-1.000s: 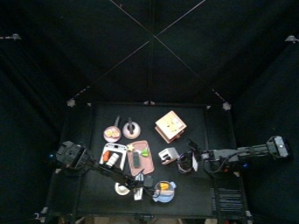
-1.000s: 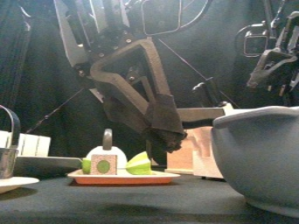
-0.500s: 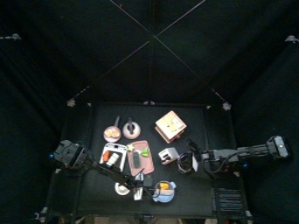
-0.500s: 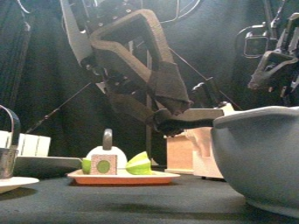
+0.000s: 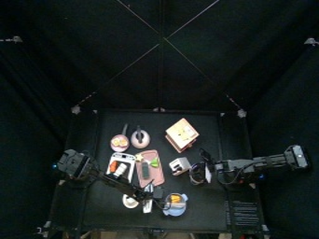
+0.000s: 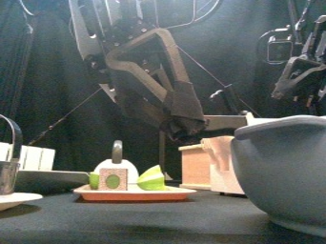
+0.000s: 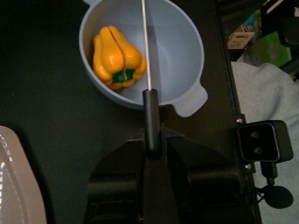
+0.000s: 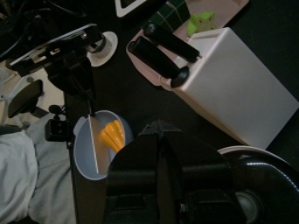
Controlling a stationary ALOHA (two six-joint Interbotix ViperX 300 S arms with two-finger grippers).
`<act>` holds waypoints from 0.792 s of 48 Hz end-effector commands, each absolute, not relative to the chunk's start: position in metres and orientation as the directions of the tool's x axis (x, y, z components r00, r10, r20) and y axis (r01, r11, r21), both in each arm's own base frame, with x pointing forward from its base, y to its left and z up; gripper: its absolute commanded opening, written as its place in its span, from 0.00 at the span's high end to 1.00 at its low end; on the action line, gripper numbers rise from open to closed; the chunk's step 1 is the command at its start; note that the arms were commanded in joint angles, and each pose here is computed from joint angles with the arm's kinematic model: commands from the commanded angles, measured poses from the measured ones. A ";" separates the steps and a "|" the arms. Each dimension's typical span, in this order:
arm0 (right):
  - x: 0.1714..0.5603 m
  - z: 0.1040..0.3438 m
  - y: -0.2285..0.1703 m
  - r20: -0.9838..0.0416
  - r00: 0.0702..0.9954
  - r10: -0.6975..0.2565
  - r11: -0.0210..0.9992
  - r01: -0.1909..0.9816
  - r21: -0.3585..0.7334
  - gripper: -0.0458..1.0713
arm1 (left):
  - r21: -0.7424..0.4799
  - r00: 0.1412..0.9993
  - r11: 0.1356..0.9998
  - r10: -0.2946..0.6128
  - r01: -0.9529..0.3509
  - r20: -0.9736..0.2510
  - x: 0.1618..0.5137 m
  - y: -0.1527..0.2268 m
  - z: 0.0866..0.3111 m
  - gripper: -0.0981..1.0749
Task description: Grab cleaver handle
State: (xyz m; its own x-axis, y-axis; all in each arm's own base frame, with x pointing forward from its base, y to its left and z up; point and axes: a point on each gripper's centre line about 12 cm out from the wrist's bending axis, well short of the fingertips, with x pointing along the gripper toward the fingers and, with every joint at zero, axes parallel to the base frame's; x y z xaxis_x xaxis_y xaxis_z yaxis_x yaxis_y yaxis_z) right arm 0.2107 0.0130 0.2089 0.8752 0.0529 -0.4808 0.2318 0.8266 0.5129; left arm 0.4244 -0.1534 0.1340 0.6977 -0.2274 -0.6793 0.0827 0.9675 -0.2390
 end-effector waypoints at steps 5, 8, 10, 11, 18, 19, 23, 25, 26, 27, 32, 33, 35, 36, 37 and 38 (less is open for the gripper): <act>0.212 0.212 0.013 -0.473 0.880 0.052 0.826 0.228 0.516 0.95 | -0.233 0.729 0.967 -0.233 0.103 -0.643 0.430 -0.152 0.152 0.53; 0.213 0.212 0.013 -0.473 0.880 0.052 0.826 0.228 0.516 0.95 | -0.224 0.736 0.968 -0.234 0.115 -0.635 0.429 -0.151 0.158 0.54; 0.213 0.212 0.013 -0.471 0.880 0.052 0.826 0.227 0.516 0.95 | -0.218 0.743 0.968 -0.236 0.124 -0.626 0.427 -0.150 0.163 0.54; 0.213 0.212 0.013 -0.473 0.880 0.052 0.826 0.228 0.516 0.95 | -0.214 0.747 0.968 -0.236 0.128 -0.621 0.427 -0.150 0.166 0.54; 0.213 0.212 0.013 -0.473 0.880 0.052 0.826 0.228 0.516 0.95 | -0.200 0.764 0.969 -0.240 0.148 -0.599 0.420 -0.147 0.181 0.54; 0.213 0.212 0.013 -0.473 0.880 0.052 0.827 0.228 0.514 0.95 | -0.201 0.765 0.968 -0.241 0.148 -0.598 0.420 -0.147 0.181 0.54; 0.213 0.212 0.013 -0.471 0.880 0.052 0.828 0.226 0.514 0.95 | -0.204 0.769 0.968 -0.243 0.149 -0.591 0.418 -0.145 0.184 0.54; 0.213 0.212 0.013 -0.471 0.880 0.052 0.828 0.226 0.514 0.95 | -0.204 0.771 0.967 -0.244 0.151 -0.588 0.418 -0.145 0.185 0.54; 0.213 0.212 0.013 -0.471 0.880 0.052 0.828 0.226 0.514 0.95 | -0.202 0.770 0.968 -0.244 0.151 -0.590 0.418 -0.145 0.184 0.54; 0.213 0.212 0.013 -0.473 0.880 0.052 0.828 0.227 0.513 0.95 | -0.204 0.771 0.968 -0.243 0.149 -0.588 0.418 -0.145 0.185 0.54; 0.213 0.212 0.013 -0.471 0.880 0.052 0.827 0.227 0.515 0.95 | -0.197 0.775 0.968 -0.241 0.153 -0.585 0.419 -0.143 0.187 0.54; 0.213 0.212 0.013 -0.471 0.880 0.052 0.827 0.227 0.515 0.95 | -0.194 0.774 0.969 -0.240 0.154 -0.586 0.418 -0.143 0.186 0.54; 0.213 0.212 0.013 -0.471 0.880 0.052 0.826 0.227 0.516 0.95 | -0.190 0.777 0.969 -0.240 0.157 -0.582 0.418 -0.142 0.188 0.54; 0.213 0.212 0.013 -0.473 0.880 0.051 0.826 0.229 0.516 0.95 | -0.186 0.779 0.970 -0.237 0.157 -0.580 0.418 -0.141 0.190 0.54; 0.213 0.213 0.013 -0.470 0.881 0.052 0.826 0.227 0.516 0.95 | -0.183 0.781 0.970 -0.236 0.158 -0.578 0.418 -0.141 0.192 0.54; 0.213 0.214 0.013 -0.469 0.882 0.052 0.826 0.226 0.517 0.95 | -0.179 0.785 0.971 -0.236 0.161 -0.573 0.417 -0.141 0.196 0.54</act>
